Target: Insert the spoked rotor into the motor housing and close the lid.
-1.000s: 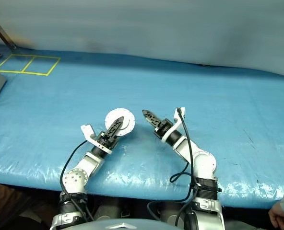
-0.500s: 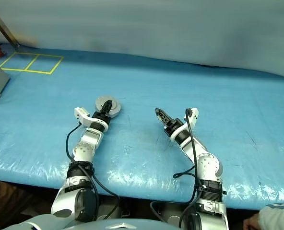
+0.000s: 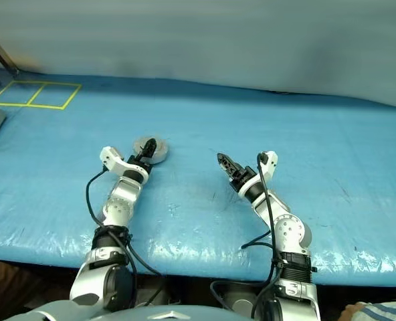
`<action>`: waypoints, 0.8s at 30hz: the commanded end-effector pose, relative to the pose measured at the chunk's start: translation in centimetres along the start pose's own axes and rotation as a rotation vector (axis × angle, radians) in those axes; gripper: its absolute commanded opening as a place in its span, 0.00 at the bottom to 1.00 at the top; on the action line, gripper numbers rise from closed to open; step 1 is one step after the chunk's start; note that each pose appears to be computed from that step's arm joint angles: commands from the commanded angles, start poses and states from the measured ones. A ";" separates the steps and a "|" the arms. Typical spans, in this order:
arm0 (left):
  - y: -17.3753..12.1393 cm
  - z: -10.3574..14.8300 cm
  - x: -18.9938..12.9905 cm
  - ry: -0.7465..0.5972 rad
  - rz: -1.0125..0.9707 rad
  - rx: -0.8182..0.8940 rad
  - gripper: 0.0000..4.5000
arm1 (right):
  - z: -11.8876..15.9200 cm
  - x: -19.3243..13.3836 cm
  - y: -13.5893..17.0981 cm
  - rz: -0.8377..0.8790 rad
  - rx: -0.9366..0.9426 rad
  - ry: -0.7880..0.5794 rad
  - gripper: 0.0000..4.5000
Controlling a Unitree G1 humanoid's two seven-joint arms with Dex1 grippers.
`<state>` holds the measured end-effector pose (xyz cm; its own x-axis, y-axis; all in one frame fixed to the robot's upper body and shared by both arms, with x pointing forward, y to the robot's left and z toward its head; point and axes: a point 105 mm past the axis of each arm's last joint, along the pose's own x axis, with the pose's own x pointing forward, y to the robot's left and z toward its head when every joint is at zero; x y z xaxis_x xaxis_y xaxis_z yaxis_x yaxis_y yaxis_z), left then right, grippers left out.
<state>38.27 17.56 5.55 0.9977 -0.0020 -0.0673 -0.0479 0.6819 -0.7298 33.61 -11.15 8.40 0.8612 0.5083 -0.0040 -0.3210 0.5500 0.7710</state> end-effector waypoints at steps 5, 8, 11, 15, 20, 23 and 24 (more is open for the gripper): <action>-0.2 0.6 -2.4 -0.040 -0.002 0.232 0.99 | -0.2 0.5 0.3 -0.003 -0.128 0.030 0.79; -1.1 1.9 -3.3 -0.111 -0.048 0.498 0.99 | 0.4 0.1 -0.6 -0.063 -0.221 0.016 0.79; -2.4 2.8 -3.9 -0.172 -0.115 0.677 0.99 | 1.9 -0.7 -1.8 -0.120 -0.363 -0.029 0.79; -5.8 0.9 -4.6 -0.119 -0.393 0.770 0.99 | 3.7 -2.0 -2.5 -0.119 -0.529 -0.049 0.79; -7.4 -3.1 -6.1 0.062 -0.678 0.792 0.99 | 4.8 -2.7 -2.4 -0.098 -0.730 -0.035 0.79; -7.6 -4.8 -7.2 0.167 -0.795 0.776 0.99 | 4.5 -3.1 -2.4 -0.065 -0.804 -0.004 0.79; -7.4 -5.3 -7.4 0.196 -0.819 0.782 0.99 | 4.2 -3.3 -2.4 -0.049 -0.824 0.020 0.79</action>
<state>31.48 9.13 7.84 0.7299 -0.6794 0.0752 0.6805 0.7326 0.0141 33.34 -17.19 8.34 0.8917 0.4467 -0.0723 -0.4384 0.8924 0.1071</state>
